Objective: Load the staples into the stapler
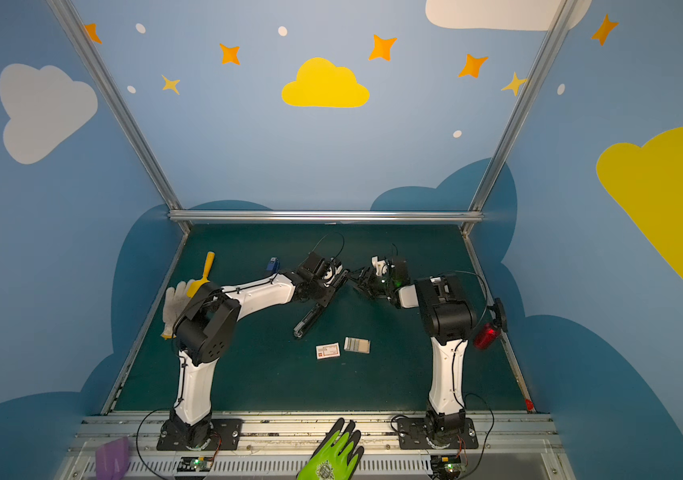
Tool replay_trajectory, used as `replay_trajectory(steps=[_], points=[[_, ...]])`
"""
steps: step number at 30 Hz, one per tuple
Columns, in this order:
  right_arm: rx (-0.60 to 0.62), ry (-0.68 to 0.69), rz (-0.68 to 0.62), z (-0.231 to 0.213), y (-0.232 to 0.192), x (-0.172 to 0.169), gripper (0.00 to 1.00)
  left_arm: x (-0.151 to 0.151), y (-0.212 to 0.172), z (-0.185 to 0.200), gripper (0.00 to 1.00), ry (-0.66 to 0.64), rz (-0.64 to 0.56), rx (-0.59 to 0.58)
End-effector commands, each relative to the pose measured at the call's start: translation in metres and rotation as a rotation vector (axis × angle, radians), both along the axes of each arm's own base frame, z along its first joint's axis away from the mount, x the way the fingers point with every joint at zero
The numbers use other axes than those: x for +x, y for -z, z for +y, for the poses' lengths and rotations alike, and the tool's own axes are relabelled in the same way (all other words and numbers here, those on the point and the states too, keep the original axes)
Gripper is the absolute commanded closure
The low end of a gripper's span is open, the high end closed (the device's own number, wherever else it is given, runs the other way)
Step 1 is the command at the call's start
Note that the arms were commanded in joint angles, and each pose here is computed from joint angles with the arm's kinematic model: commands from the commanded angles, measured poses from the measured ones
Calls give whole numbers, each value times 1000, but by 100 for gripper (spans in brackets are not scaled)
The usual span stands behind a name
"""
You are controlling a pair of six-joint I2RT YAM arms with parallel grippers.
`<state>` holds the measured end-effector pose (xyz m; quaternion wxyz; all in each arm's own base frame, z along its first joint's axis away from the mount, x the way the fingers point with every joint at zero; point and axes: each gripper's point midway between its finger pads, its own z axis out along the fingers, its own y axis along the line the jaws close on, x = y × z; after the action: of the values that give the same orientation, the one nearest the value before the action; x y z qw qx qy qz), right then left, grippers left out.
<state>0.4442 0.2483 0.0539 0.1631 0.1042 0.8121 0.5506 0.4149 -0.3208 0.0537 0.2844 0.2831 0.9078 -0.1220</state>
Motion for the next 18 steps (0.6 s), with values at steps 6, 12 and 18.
replay_trajectory(steps=[6, 12, 18], points=[[94, -36, -53, 18, -10, 13, 40, 5, -28, -12, 96, 8, -65, -71], [112, -64, -65, 27, -12, 14, 53, 4, -26, -16, 96, 20, -60, -75], [148, -77, -82, 30, -17, 15, 51, 3, -21, -16, 96, 23, -52, -65]])
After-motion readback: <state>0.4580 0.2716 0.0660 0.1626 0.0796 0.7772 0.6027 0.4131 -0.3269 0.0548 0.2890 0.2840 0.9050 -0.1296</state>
